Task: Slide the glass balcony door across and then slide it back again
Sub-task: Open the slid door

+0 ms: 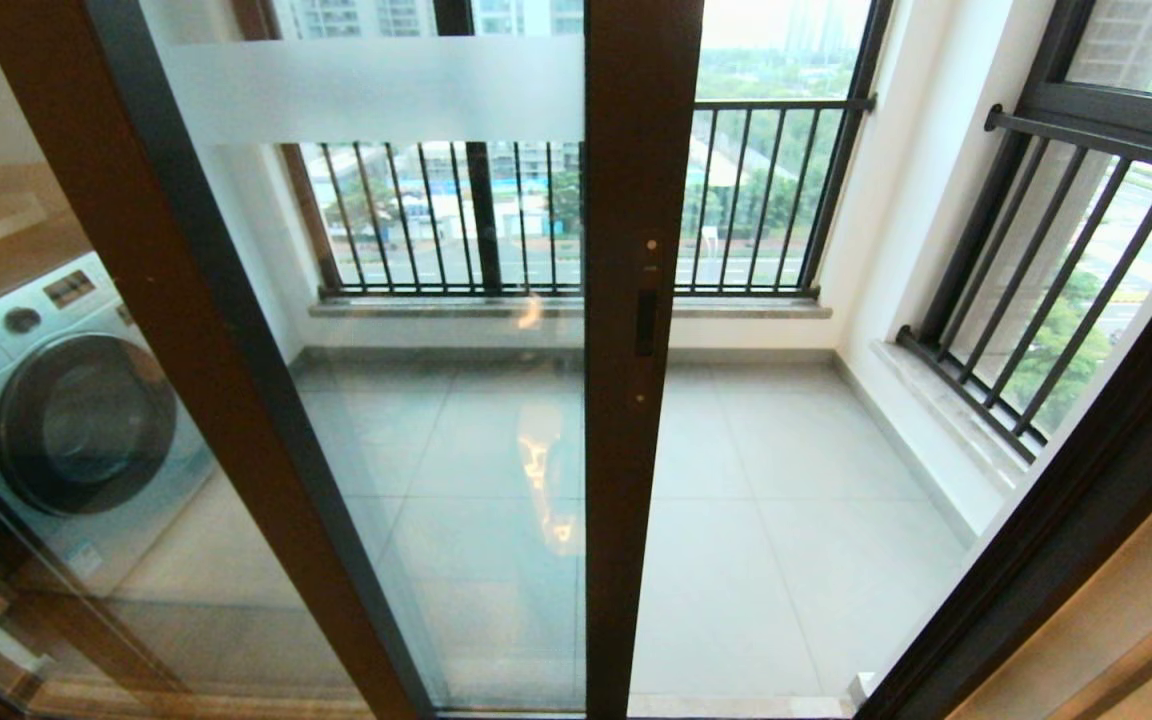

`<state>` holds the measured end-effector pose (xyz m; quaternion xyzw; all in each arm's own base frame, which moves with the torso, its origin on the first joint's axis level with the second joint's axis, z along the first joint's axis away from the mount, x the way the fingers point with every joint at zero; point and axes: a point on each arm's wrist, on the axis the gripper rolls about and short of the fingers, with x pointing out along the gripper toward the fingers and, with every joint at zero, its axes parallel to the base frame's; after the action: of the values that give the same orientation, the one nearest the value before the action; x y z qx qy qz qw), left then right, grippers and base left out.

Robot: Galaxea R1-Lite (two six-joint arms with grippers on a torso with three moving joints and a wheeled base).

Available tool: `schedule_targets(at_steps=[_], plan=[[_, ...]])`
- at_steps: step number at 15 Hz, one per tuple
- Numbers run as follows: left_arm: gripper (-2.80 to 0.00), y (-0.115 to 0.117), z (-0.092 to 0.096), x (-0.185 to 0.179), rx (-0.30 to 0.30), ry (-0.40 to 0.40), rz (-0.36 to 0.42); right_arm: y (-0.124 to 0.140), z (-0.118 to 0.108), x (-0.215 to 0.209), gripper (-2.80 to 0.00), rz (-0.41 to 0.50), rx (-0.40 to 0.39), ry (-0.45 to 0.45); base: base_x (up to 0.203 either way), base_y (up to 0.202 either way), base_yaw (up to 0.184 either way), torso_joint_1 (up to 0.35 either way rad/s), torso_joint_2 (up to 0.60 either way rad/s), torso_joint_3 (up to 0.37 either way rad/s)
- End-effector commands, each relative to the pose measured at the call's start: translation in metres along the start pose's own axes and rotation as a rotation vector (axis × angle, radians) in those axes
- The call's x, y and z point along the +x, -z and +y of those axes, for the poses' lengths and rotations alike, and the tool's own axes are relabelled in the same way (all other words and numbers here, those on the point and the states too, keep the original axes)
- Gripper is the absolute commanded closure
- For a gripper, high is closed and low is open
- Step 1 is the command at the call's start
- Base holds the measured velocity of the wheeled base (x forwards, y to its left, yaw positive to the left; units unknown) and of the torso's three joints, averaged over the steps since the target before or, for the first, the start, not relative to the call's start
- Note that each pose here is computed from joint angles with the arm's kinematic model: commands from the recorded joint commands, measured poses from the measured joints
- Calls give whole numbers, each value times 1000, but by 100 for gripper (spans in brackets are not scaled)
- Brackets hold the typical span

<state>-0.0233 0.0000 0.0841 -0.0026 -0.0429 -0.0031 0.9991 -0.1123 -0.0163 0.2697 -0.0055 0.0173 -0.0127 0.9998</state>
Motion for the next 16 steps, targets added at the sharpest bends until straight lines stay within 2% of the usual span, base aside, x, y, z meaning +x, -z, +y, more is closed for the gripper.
schedule_targets(at_steps=[1, 4, 6, 8, 9, 11, 14, 16], plan=[[0, 9, 0, 2, -1, 0, 34, 0, -2, -36, 0, -41, -4, 23, 0, 0, 0, 0, 0, 0], [0, 9, 0, 2, -1, 0, 34, -6, 21, -64, 0, -72, -83, 136, 0, 0, 0, 0, 0, 0], [0, 9, 0, 2, -1, 0, 34, -5, 26, -86, 0, -74, -112, 61, 0, 0, 0, 0, 0, 0], [0, 9, 0, 2, -1, -2, 34, 5, 27, -101, 0, -13, -80, 12, 0, 0, 0, 0, 0, 0], [0, 9, 0, 2, -1, -2, 34, 9, 24, -106, 0, -20, -80, -3, 0, 0, 0, 0, 0, 0], [0, 9, 0, 2, -1, -1, 34, 29, 18, -121, 0, -65, -159, -29, 0, 0, 0, 0, 0, 0], [0, 9, 0, 2, -1, 0, 34, 52, 16, -98, 0, 65, -169, -33, 0, 0, 0, 0, 0, 0], [0, 9, 0, 2, -1, 0, 34, 68, 17, -68, 0, 125, -162, -34, 0, 0, 0, 0, 0, 0]])
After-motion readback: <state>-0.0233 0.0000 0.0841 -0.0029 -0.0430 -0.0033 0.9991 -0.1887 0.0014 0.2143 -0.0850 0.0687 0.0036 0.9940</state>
